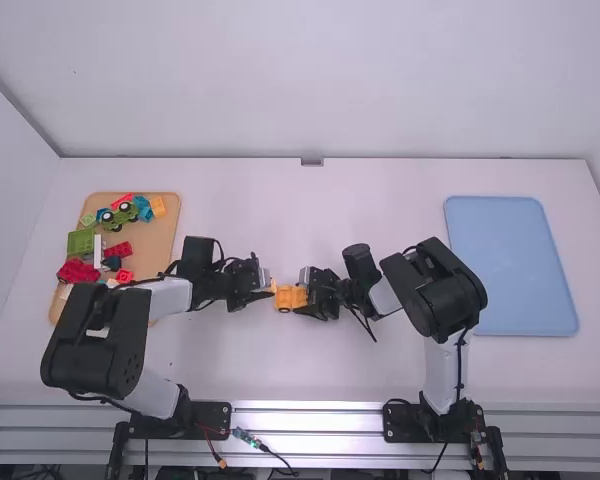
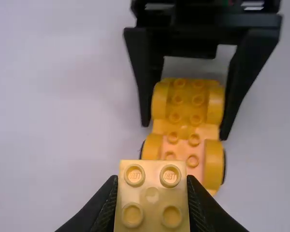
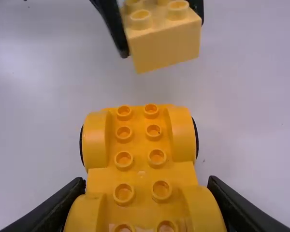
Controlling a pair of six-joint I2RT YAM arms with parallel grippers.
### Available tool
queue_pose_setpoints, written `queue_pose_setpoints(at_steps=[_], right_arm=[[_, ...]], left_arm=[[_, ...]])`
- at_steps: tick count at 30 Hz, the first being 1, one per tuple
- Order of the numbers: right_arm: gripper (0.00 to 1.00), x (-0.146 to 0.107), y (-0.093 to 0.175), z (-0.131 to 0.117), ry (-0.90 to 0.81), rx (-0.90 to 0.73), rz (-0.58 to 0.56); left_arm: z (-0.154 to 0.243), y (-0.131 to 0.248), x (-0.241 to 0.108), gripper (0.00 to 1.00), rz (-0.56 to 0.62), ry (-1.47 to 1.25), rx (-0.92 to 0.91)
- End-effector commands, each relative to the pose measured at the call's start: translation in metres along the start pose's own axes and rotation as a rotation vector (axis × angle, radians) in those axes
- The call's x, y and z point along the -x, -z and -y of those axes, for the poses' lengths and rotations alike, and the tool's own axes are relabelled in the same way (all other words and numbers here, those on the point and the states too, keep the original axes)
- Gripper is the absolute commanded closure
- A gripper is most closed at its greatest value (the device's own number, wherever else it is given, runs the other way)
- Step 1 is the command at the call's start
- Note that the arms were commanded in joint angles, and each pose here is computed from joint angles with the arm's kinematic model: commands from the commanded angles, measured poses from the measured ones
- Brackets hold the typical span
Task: Assemble lego blocks to make yellow taxi
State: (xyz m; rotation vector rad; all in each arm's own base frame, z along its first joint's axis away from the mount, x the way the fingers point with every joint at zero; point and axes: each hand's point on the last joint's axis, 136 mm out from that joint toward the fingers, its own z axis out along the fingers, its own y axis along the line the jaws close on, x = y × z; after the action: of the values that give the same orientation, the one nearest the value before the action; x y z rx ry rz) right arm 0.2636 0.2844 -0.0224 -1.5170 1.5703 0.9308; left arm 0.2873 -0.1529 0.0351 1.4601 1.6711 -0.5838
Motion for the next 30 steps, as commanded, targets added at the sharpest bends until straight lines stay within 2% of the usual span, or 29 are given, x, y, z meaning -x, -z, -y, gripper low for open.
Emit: queue_pose_setpoints(at_steps=[1, 4, 10, 15, 25, 30], right_arm=[[0.36, -0.003, -0.001, -0.004, 0.013, 0.017, 0.001], [0.28, -0.002, -0.001, -0.005, 0.016, 0.020, 0.004], [0.28, -0.002, -0.001, -0.004, 0.014, 0.019, 0.006], [0.55, -0.003, -0.001, -0.004, 0.011, 0.017, 0.003], [0.57, -0.003, -0.001, -0.005, 0.010, 0.018, 0.001], [0.57, -0.003, -0.001, -0.004, 0.010, 0.017, 0.001]], left_arm=[[-0.002, 0.000, 0.010, 0.98, 0.012, -0.012, -0.011], [-0.002, -0.001, 0.012, 0.98, 0.011, -0.009, -0.019], [-0.003, -0.001, 0.015, 0.98, 0.019, -0.016, -0.022], [0.009, -0.006, 0.020, 0.98, 0.035, -0.051, -0.067], [0.009, -0.021, 0.011, 0.98, 0.021, -0.018, -0.115], [0.011, -0.027, 0.016, 0.98, 0.068, -0.020, -0.153]])
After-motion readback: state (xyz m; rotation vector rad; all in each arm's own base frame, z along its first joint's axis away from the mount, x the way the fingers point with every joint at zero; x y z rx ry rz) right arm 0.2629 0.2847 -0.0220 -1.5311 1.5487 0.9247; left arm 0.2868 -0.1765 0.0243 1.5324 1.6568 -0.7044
